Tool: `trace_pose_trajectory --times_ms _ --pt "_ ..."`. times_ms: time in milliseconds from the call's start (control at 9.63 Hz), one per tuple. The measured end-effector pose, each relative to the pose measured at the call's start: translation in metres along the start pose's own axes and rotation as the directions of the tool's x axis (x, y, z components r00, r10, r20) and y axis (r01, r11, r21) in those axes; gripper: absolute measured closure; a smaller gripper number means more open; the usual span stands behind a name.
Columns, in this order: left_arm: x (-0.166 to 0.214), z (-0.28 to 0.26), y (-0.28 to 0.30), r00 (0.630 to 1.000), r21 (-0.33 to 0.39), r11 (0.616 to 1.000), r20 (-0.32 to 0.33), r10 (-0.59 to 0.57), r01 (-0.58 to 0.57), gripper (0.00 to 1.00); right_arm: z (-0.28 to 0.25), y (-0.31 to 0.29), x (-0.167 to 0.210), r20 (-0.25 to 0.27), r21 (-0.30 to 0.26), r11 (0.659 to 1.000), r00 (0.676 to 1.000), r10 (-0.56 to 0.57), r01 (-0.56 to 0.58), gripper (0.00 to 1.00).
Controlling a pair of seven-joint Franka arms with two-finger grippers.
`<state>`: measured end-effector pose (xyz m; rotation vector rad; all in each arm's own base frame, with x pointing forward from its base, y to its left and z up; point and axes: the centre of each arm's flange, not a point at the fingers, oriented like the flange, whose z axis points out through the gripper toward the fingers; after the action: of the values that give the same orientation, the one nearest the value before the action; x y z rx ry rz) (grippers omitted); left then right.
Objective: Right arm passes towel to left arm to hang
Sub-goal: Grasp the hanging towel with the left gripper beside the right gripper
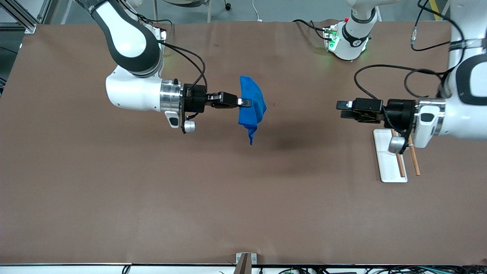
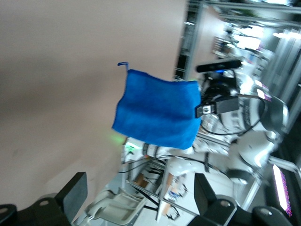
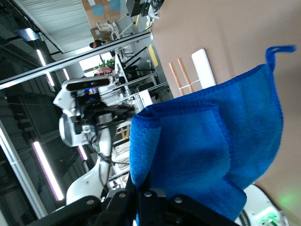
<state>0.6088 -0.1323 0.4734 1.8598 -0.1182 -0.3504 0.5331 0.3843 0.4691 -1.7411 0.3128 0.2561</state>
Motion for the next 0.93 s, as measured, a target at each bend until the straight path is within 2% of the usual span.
trace_pose_trajectory --times_ms 208,415,623,934 --pt "0.02 0.053 -0.066 0.995 -0.24 0.967 0.015 0.095 -0.089 0.0 0.024 -0.004 -0.018 -0.001 0.053 0.998 1.0 0.024 -0.024 0.97" --pt "0.036 0.118 -0.105 0.993 -0.408 0.909 0.049 0.111 -0.081 0.0 0.039 -0.005 -0.03 0.004 0.099 0.995 1.0 0.022 -0.022 0.97" --pt "0.038 0.155 -0.125 0.99 -0.492 0.87 0.093 0.103 -0.044 0.0 0.041 -0.003 -0.029 0.003 0.12 0.992 1.0 0.028 -0.028 0.97" --pt "0.037 0.172 -0.148 0.987 -0.588 0.809 0.124 0.101 -0.009 0.0 0.044 -0.003 -0.027 -0.007 0.125 0.992 0.999 0.032 -0.03 0.97"
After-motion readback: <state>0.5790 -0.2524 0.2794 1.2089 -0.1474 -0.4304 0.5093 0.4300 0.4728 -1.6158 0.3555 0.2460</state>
